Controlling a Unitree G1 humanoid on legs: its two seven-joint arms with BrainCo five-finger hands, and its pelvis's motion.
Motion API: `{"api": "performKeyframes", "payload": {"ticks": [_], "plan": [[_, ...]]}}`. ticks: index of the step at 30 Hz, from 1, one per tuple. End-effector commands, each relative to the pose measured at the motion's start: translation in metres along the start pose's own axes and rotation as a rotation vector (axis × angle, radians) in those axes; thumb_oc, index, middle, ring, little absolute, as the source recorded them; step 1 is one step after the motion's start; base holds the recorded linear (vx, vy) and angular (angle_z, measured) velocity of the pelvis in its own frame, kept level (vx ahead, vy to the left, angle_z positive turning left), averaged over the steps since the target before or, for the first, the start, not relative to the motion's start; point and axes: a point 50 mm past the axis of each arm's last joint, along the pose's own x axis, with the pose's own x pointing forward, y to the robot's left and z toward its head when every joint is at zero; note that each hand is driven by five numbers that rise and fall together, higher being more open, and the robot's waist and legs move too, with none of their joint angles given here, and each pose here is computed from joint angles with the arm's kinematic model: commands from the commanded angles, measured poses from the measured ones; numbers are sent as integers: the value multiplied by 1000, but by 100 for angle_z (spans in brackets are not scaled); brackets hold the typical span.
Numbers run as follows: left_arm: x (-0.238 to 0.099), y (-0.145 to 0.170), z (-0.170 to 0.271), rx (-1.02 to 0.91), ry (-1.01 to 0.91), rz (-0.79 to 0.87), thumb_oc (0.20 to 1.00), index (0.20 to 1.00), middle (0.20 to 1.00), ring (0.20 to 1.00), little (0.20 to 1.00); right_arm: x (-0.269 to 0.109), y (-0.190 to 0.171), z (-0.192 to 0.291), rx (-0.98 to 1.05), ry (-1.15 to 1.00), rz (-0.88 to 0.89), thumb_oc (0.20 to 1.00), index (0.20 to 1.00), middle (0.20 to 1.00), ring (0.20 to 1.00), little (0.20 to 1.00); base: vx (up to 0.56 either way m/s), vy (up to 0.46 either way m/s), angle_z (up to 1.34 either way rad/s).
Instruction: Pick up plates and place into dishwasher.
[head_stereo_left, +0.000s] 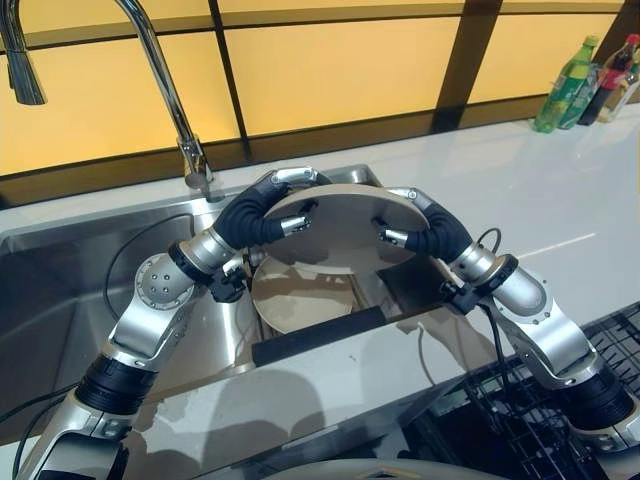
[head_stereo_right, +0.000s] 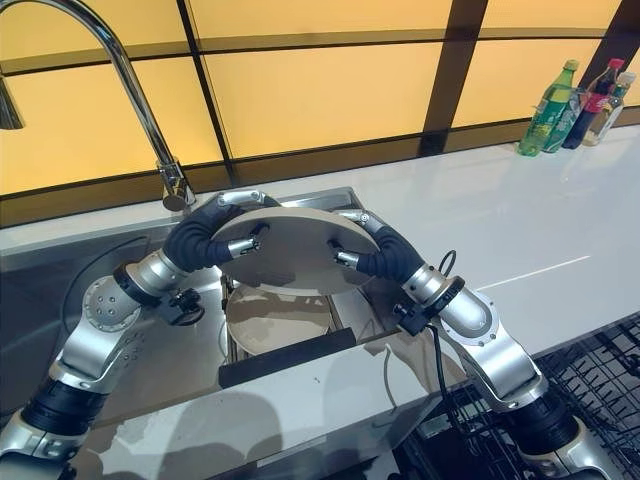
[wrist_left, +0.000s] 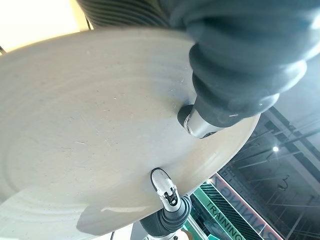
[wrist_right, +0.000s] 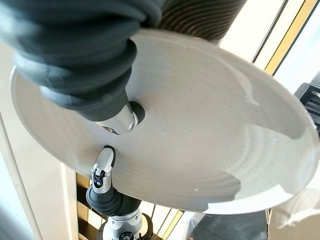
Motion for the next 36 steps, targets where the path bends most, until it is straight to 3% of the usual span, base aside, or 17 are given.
{"api": "performKeyframes", "payload": {"ticks": [1,4,5,6,7,14,17,22,36], "plan": [[16,1,26,-7,-190,-21,200,200,200,200,200,11,3,22,0,-130,21,200,200,200,200,200,-49,-20,0],[15,3,23,-3,-172,27,200,200,200,200,200,11,1,21,-10,-133,-22,200,200,200,200,200,-47,-14,0],[15,4,22,0,-166,49,476,476,476,476,476,11,0,21,-17,-134,-33,200,200,200,200,200,-54,-12,0],[14,7,21,4,-154,87,950,950,950,950,950,10,-2,20,-29,-131,-51,200,200,200,200,200,-48,-11,0],[13,8,20,8,-149,106,1000,1000,1000,1000,1000,10,-3,20,-36,-130,-58,200,200,200,200,200,-62,-14,0],[-7,39,31,239,-169,421,1000,1000,1000,1000,1000,1,-22,21,-141,-91,-138,200,200,200,200,200,-53,-16,0],[-32,66,45,338,-211,663,1000,1000,1000,1000,1000,-8,-38,21,-197,-56,-197,200,200,200,200,200,-38,1,1],[-68,84,50,404,-216,949,1000,1000,1000,1000,1000,-19,-54,23,-240,-31,-304,200,200,200,200,200,-47,24,2],[-61,77,40,317,-172,866,1000,1000,1000,1000,1000,-64,-81,19,-360,96,-562,200,200,200,200,200,2,79,-5]]}}
